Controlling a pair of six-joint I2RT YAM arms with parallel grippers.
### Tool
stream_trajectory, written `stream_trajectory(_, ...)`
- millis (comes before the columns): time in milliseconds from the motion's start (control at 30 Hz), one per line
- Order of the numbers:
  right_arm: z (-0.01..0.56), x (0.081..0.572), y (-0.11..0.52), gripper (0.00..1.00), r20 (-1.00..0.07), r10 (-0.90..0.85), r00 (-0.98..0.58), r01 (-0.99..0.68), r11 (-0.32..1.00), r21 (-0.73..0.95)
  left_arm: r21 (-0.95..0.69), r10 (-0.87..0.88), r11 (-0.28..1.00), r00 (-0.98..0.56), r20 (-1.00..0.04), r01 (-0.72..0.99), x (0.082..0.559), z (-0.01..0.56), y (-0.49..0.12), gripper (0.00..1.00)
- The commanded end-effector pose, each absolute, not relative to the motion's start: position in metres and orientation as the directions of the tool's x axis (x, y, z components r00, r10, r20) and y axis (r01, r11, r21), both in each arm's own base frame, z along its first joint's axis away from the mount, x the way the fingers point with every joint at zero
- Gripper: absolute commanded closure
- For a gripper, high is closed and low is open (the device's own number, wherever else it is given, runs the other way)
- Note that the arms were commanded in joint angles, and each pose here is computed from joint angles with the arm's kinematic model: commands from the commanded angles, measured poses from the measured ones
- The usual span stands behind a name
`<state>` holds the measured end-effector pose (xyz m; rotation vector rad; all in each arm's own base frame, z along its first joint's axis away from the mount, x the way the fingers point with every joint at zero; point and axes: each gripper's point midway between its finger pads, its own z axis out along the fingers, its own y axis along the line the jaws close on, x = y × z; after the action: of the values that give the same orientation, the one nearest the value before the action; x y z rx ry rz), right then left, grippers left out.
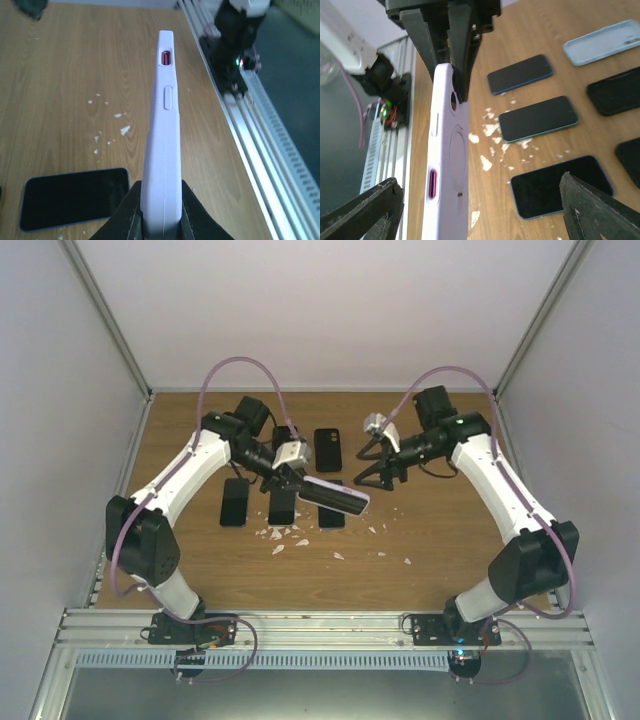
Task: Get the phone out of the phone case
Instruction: Pick up the phone at the center of the board, then remove the phone case from the phone.
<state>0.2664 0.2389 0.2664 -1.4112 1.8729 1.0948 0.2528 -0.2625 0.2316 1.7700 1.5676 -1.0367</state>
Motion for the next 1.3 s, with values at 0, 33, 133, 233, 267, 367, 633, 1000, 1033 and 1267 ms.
stream_trajectory(0, 0.309, 0.294, 0.217, 0.15, -0.885, -0.322, -0.336, -0.939, 0.19, 0.288, -0.276, 0.357, -0.094, -0.226, -0.906, 0.956, 0.276, 0.288, -0.264, 1.0)
stream_trajectory(33, 0.316, 0.299, 0.212, 0.17, -0.894, -0.287, -0.345, -0.934, 0.202, 0.296, -0.322, 0.325, -0.08, -0.28, -0.903, 0.944, 0.282, 0.295, -0.262, 1.0)
stream_trajectory(133, 0.33, 0.309, 0.205, 0.2, -0.914, -0.217, -0.342, -0.927, 0.234, 0.292, -0.435, 0.23, -0.061, -0.411, -0.882, 0.898, 0.298, 0.314, -0.256, 1.0)
stream_trajectory(233, 0.34, 0.316, 0.199, 0.24, -0.929, -0.168, -0.331, -0.921, 0.27, 0.279, -0.446, 0.164, -0.067, -0.431, -0.887, 0.893, 0.305, 0.333, -0.255, 1.0)
stream_trajectory(267, 0.351, 0.32, 0.195, 0.27, -0.938, -0.124, -0.323, -0.918, 0.281, 0.279, -0.481, 0.119, -0.054, -0.472, -0.873, 0.875, 0.301, 0.348, -0.251, 1.0)
stream_trajectory(367, 0.361, 0.315, 0.196, 0.28, -0.942, -0.093, -0.323, -0.925, 0.24, 0.294, -0.482, 0.077, -0.056, -0.478, -0.875, 0.874, 0.295, 0.364, -0.248, 1.0)
stream_trajectory(633, 0.384, 0.303, 0.199, 0.35, -0.954, -0.069, -0.29, -0.945, 0.177, 0.275, -0.476, 0.029, -0.072, -0.475, -0.879, 0.876, 0.285, 0.386, -0.246, 1.0)
stream_trajectory(1000, 0.396, 0.268, 0.201, 0.45, -0.945, -0.036, -0.325, -0.946, 0.031, 0.324, -0.471, -0.048, -0.025, -0.472, -0.88, 0.882, 0.287, 0.402, -0.244, 1.0)
stream_trajectory(1033, 0.395, 0.267, 0.201, 0.46, -0.945, -0.037, -0.326, -0.945, 0.027, 0.325, -0.477, -0.049, -0.026, -0.477, -0.877, 0.879, 0.287, 0.401, -0.244, 1.0)
stream_trajectory(1267, 0.392, 0.271, 0.207, 0.49, -0.941, -0.045, -0.334, -0.942, 0.037, 0.333, -0.483, -0.046, -0.041, -0.484, -0.874, 0.875, 0.282, 0.399, -0.247, 1.0)
